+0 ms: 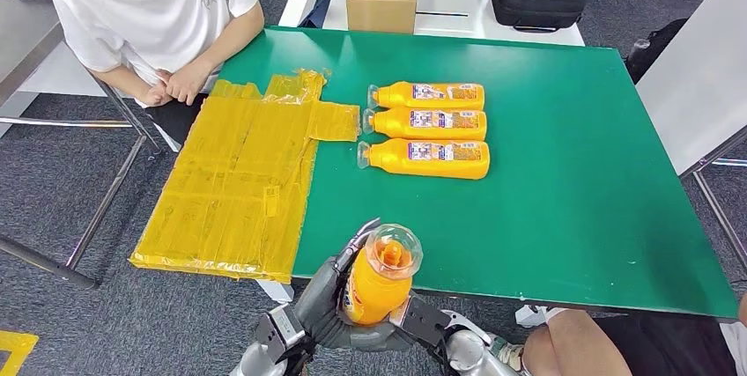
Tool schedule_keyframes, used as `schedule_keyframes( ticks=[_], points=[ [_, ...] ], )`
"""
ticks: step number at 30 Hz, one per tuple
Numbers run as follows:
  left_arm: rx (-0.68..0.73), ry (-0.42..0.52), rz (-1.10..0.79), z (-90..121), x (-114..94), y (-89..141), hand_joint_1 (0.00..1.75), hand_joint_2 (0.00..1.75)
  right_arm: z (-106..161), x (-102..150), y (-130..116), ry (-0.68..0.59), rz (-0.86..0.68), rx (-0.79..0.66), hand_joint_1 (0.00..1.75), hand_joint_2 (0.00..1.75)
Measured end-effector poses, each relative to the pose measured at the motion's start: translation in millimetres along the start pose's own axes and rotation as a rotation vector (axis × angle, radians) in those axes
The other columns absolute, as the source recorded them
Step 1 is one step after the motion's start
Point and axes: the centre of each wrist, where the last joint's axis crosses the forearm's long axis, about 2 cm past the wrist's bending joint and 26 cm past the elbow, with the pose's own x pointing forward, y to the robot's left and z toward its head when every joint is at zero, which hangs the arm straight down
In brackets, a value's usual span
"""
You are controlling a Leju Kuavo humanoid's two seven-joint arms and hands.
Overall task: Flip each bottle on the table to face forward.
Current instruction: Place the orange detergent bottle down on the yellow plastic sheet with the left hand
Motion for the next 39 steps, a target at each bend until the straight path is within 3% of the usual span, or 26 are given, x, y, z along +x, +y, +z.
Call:
schedule_keyframes(
  ticks=[10, 14, 20, 29, 30, 33, 34, 39],
  points=[
    [-0.172, -0.016, 0.274, 4.0, -1.9, 13.0, 0.01, 1.75, 4.0, -5.6, -5.0, 0.010, 0.029, 0.052, 1.75, 1.75],
    [-0.186, -0.003, 0.293, 5.1, -5.2, 16.5, 1.75, 1.75, 3.9, -7.3, -7.1, 0.020, 0.036, 0.063, 1.75, 1.75],
    [-0.177, 0.041, 0.235, 6.2, -12.5, 21.6, 1.75, 1.75, 4.4, -11.2, -9.4, 0.052, 0.053, 0.069, 1.75, 1.75],
    [-0.156, 0.098, -0.008, 5.3, -19.1, 25.4, 1.75, 1.75, 7.7, -19.7, -15.7, 0.155, 0.037, 0.061, 1.74, 1.75],
    [-0.155, 0.102, -0.001, 5.4, -20.1, 25.7, 1.75, 1.75, 7.6, -20.3, -16.2, 0.160, 0.035, 0.061, 1.60, 1.75],
    [-0.152, 0.110, 0.049, 6.5, -22.7, 26.9, 1.75, 1.75, 6.3, -21.5, -18.0, 0.171, 0.034, 0.065, 0.30, 1.75],
    [-0.151, 0.112, 0.071, 6.9, -23.5, 27.4, 1.75, 1.75, 5.4, -21.6, -18.1, 0.173, 0.035, 0.064, 0.00, 1.75],
    [-0.137, 0.118, 0.163, 11.4, -26.2, 30.8, 1.75, 1.75, -2.5, -19.9, -14.5, 0.165, 0.056, 0.030, 0.00, 1.75]
  ],
)
